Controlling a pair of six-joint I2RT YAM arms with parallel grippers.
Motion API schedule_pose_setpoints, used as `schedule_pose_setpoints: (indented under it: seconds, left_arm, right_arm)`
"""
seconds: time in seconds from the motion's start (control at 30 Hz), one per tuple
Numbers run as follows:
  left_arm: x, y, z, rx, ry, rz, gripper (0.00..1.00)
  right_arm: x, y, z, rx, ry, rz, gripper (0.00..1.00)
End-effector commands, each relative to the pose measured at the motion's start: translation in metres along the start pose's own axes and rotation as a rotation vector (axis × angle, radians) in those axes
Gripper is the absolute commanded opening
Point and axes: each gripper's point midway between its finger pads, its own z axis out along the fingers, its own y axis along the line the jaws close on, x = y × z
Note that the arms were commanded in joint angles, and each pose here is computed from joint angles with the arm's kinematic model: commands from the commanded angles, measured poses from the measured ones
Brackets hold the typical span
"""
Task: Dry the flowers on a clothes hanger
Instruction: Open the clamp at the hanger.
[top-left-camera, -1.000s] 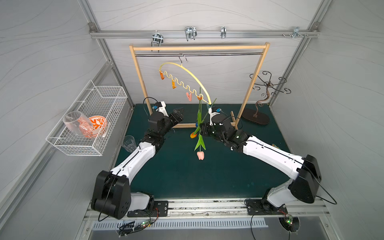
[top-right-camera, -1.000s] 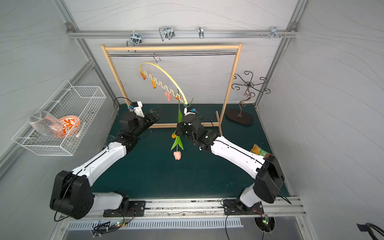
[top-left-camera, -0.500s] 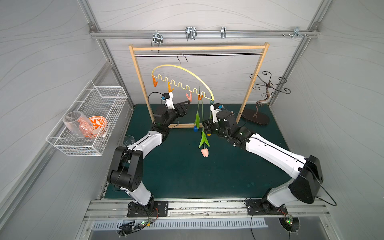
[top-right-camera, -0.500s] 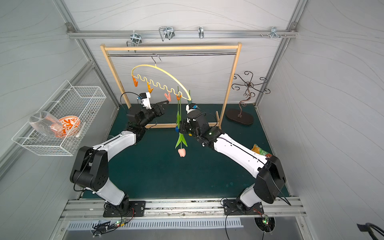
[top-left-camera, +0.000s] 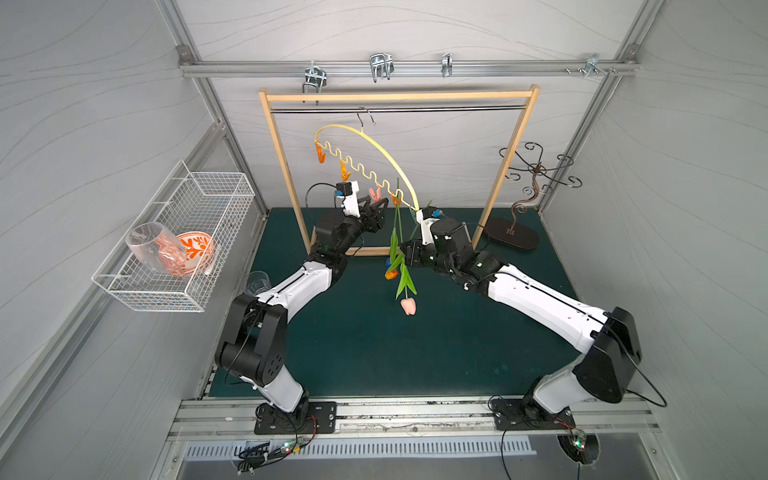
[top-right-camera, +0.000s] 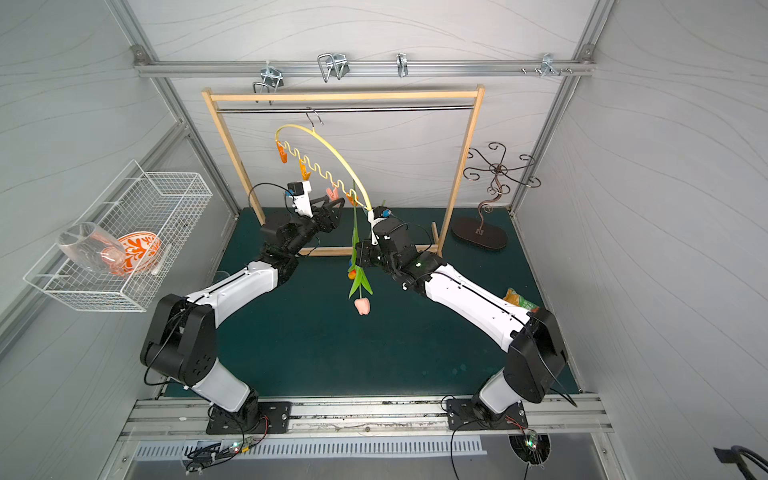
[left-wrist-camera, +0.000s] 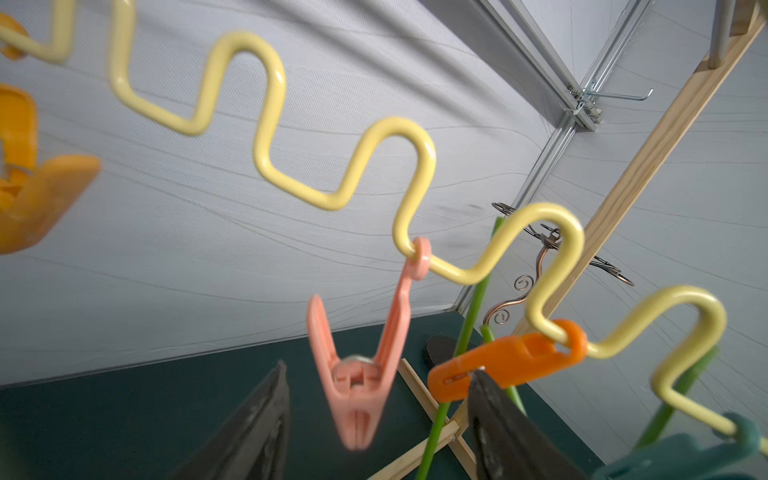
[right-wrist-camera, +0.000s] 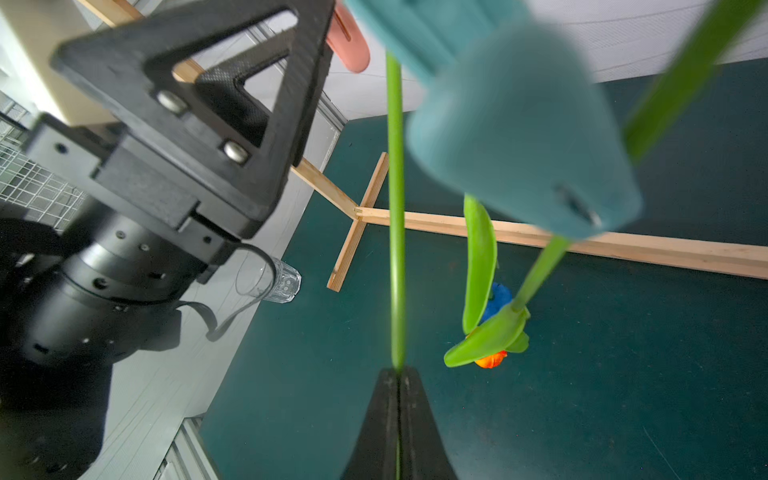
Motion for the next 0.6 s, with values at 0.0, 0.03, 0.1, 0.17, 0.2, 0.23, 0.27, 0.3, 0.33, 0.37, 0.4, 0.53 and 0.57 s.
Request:
schedule_pose_setpoints:
  seconds: [0.0, 0.03, 0.1, 0.17, 0.2, 0.23, 0.27, 0.3, 0.33, 0.37, 0.4, 0.53, 0.57]
  left_arm:
    - [-0.045, -0.011, 0.000, 0.013, -0.108, 0.067, 0.66]
    - [-0.045, -0.010, 0.001, 0.010, -0.109, 0.067, 0.66]
    - [-0.045, -0.008, 0.002, 0.007, -0.109, 0.069, 0.63]
    - [-0.047, -0.007, 0.003, 0.010, -0.111, 0.061, 0.61]
    - [-0.048, -0.007, 0.004, 0.017, -0.111, 0.057, 0.60]
    - [-0.047, -0.008, 0.005, 0.023, -0.108, 0.055, 0.59]
    - [-0.048, -0.008, 0.006, 0.025, -0.106, 0.054, 0.59]
    - [-0.048, -0.008, 0.007, 0.029, -0.104, 0.052, 0.59]
    - [-0.048, -0.009, 0.008, 0.032, -0.102, 0.047, 0.59]
    - [-0.048, -0.009, 0.009, 0.036, -0.101, 0.044, 0.59]
    - [-0.048, -0.009, 0.010, 0.038, -0.100, 0.042, 0.60]
    - [-0.047, -0.008, 0.011, 0.035, -0.098, 0.038, 0.61]
    - [-0.047, -0.007, 0.012, 0.033, -0.098, 0.038, 0.61]
  right_arm:
    - [-0.001, 0.003, 0.003, -0.017, 0.004, 0.015, 0.00]
    - [0.000, 0.003, 0.003, -0.016, 0.006, 0.016, 0.00]
    - [0.001, 0.004, 0.004, -0.017, 0.010, 0.013, 0.00]
    - [0.002, 0.003, 0.004, -0.015, 0.013, 0.014, 0.00]
    - [0.002, 0.003, 0.004, -0.015, 0.013, 0.013, 0.00]
    - [0.002, 0.004, 0.004, -0.016, 0.013, 0.012, 0.00]
    - [0.002, 0.004, 0.004, -0.016, 0.014, 0.010, 0.00]
    - [0.001, 0.005, 0.003, -0.019, 0.012, 0.007, 0.00]
    - [0.001, 0.006, 0.003, -0.022, 0.014, 0.006, 0.00]
    - [0.000, 0.008, 0.002, -0.025, 0.012, 0.006, 0.00]
    - [0.000, 0.009, 0.002, -0.029, 0.015, 0.007, 0.00]
    - [0.001, 0.015, -0.001, -0.036, 0.011, -0.006, 0.00]
    - [0.002, 0.015, -0.001, -0.036, 0.011, -0.009, 0.00]
